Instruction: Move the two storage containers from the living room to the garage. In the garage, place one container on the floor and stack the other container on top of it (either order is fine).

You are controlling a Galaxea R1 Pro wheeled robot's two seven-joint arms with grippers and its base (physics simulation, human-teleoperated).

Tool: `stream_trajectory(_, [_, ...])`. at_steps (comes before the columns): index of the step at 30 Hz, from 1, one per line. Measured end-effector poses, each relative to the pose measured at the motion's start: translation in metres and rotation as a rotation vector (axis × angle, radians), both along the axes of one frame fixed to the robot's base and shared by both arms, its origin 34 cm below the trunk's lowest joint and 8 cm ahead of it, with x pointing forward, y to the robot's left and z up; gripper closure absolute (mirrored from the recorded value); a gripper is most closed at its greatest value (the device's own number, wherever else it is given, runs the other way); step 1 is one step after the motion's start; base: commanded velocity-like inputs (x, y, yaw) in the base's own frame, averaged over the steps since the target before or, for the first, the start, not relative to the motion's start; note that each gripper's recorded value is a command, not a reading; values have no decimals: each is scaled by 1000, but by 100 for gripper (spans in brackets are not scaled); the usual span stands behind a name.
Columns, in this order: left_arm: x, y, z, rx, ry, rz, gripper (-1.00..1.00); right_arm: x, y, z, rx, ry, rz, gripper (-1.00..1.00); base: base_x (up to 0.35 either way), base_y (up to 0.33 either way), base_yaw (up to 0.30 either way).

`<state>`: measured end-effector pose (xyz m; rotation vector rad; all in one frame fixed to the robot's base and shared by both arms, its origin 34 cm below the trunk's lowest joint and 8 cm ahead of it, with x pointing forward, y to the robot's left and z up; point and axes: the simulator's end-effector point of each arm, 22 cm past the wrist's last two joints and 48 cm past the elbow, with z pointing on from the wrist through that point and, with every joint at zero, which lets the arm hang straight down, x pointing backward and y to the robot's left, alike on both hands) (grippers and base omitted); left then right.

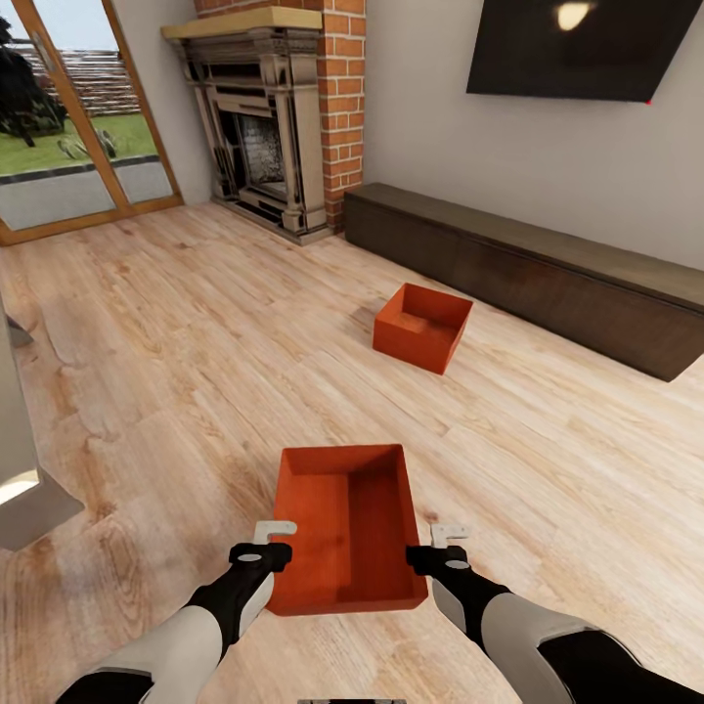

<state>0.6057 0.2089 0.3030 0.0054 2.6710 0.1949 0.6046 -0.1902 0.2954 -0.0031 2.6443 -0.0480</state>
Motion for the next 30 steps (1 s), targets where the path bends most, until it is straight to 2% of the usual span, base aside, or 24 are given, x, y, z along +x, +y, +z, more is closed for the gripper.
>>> stream_trajectory(6, [0,0,0,-1,0,0,-100,0,2,0,10,-2,4,-100,0,0,0])
stream_trajectory(12, [0,0,0,-1,0,0,-100,0,13,0,53,-2,27,-100,0,0,0])
stream_trajectory(20, [0,0,0,-2,0,0,-100,0,14,0,56,-2,29,-100,0,0,0])
stream_trajectory(30, [-5,0,-22,-2,0,2,-100,-4,14,-21,56,-2,28,-100,0,0,0])
